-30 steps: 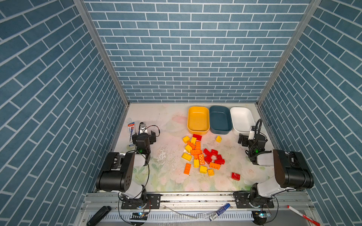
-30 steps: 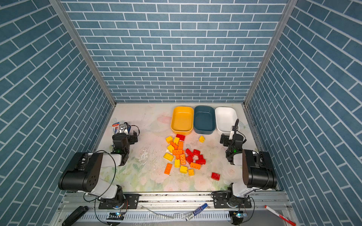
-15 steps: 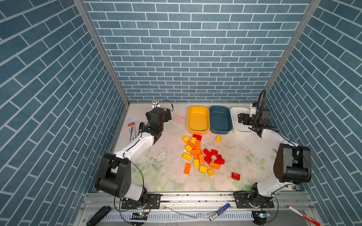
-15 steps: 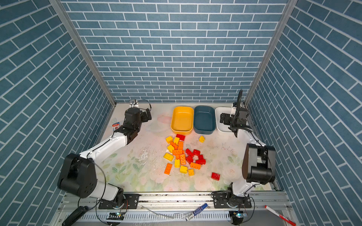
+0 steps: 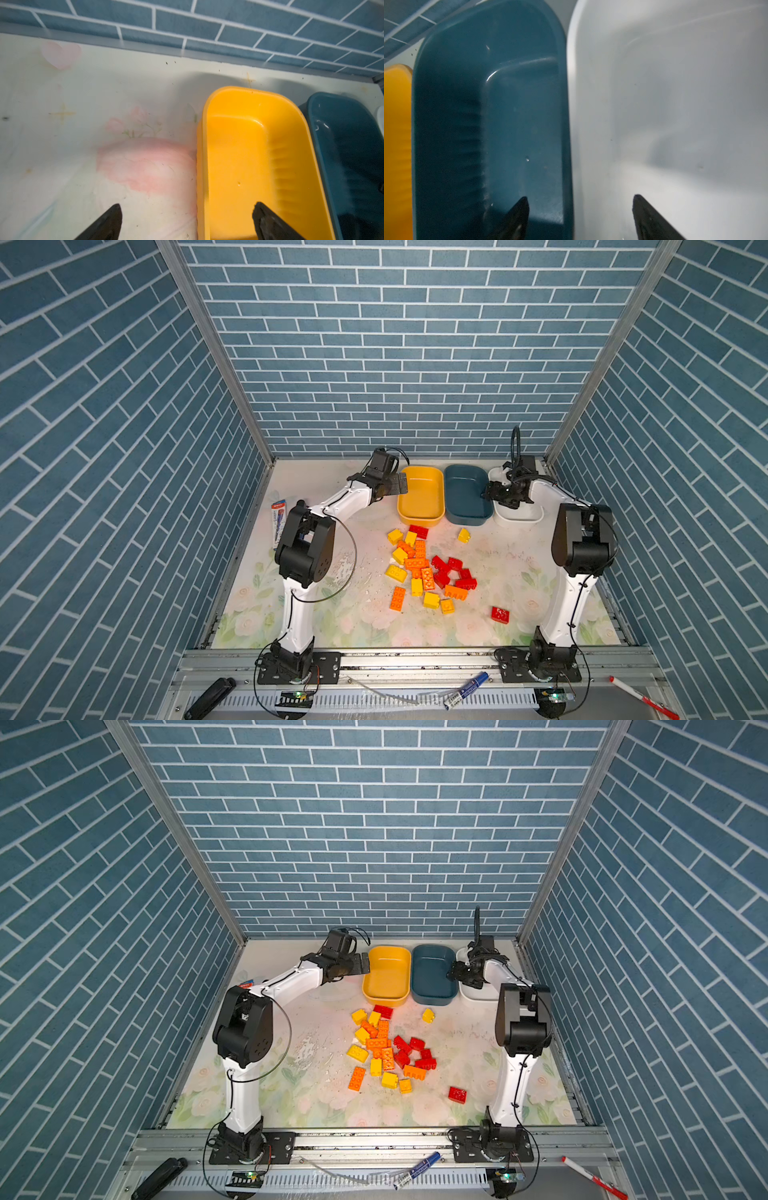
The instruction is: Sort the legos into containers by color
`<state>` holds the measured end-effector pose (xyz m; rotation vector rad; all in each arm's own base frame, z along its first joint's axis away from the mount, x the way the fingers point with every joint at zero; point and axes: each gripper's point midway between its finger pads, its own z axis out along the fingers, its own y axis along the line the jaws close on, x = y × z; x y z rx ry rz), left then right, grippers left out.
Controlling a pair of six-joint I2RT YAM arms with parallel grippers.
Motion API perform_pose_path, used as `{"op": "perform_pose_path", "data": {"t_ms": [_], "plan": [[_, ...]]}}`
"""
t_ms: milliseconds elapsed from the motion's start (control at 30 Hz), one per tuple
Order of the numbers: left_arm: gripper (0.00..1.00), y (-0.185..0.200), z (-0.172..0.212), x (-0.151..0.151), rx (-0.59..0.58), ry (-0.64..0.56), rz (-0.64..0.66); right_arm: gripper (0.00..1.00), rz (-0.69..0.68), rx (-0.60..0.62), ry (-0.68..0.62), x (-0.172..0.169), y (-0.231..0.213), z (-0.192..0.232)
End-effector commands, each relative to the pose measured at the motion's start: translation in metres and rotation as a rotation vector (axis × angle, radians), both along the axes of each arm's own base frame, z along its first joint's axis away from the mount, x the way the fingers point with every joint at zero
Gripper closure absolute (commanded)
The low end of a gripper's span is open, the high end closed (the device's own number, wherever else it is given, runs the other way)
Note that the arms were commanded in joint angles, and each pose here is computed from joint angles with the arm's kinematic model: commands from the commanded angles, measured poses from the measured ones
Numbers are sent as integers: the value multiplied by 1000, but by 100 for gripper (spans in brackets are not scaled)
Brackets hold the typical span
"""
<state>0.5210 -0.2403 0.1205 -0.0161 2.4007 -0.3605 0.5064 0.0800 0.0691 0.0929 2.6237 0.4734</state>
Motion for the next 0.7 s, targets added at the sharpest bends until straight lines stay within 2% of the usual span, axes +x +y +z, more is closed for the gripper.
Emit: {"op": "perform_pose_path", "data": {"t_ms": [0, 167, 367, 667], "plan": [[1, -12, -16, -18, 29, 124, -56, 28, -10, -64, 57, -1, 5, -2], [1, 5, -27, -19, 107, 157, 14, 40, 62, -131, 87, -4, 27, -12], [1, 47, -26, -28, 233, 149, 141, 43, 133, -155, 104, -15, 57, -20], [1, 102, -42, -42, 281, 219, 222, 46, 236, -179, 94, -31, 109, -19]]}}
